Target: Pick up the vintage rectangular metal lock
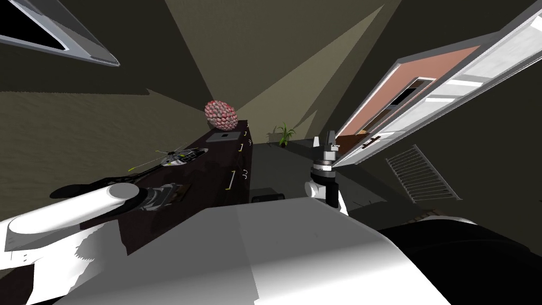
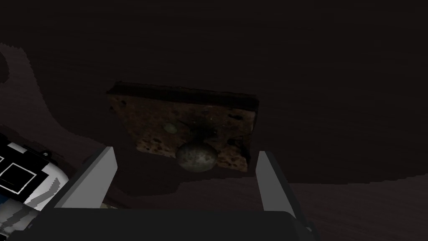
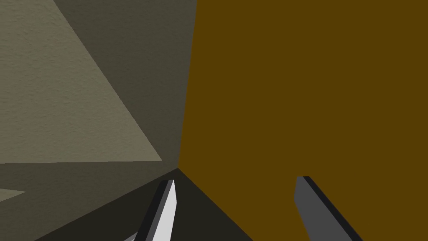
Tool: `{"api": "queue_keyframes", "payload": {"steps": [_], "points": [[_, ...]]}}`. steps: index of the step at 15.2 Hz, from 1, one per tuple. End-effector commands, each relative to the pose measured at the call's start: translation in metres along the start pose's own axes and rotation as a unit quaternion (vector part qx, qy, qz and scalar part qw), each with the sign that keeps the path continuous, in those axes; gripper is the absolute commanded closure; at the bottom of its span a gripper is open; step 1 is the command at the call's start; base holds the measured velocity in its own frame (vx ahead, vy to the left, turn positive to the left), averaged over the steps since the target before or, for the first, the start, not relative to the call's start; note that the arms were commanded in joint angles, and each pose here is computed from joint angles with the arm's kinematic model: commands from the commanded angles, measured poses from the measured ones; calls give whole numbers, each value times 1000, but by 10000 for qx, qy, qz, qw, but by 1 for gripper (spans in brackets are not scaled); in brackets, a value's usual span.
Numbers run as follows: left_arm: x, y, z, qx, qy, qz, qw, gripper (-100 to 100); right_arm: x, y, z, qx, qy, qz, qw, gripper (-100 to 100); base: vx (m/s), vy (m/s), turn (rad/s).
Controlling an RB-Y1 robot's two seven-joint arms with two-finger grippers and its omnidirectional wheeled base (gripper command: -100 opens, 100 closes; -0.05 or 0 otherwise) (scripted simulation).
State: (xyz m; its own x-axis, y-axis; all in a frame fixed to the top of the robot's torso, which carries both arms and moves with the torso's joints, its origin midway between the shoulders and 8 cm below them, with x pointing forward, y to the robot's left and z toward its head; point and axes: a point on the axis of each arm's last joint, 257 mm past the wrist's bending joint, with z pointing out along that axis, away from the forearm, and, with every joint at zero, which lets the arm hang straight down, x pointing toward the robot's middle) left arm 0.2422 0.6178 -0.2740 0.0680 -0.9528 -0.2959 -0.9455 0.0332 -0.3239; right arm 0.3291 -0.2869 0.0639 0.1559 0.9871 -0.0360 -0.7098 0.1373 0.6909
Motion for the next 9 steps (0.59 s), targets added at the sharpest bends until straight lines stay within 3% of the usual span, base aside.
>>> {"api": "queue_keyframes", "payload": {"steps": [1,5,6,8,9], "points": [[0,0,0,0,0,0,10000,100,0,0,0,0,0,0,10000,0,-5,6,-2],[0,1,0,-6,0,-1,10000,100,0,0,0,0,0,0,10000,0,0,0,0],[-2,1,-10,-3,5,17,10000,100,0,0,0,0,0,0,10000,0,10,-11,20],[-3,1,-16,-7,10,31,10000,100,0,0,0,0,0,0,10000,0,25,-25,34],[-3,0,-12,10,-4,22,10000,100,0,0,0,0,0,0,10000,0,18,-17,15]]}}
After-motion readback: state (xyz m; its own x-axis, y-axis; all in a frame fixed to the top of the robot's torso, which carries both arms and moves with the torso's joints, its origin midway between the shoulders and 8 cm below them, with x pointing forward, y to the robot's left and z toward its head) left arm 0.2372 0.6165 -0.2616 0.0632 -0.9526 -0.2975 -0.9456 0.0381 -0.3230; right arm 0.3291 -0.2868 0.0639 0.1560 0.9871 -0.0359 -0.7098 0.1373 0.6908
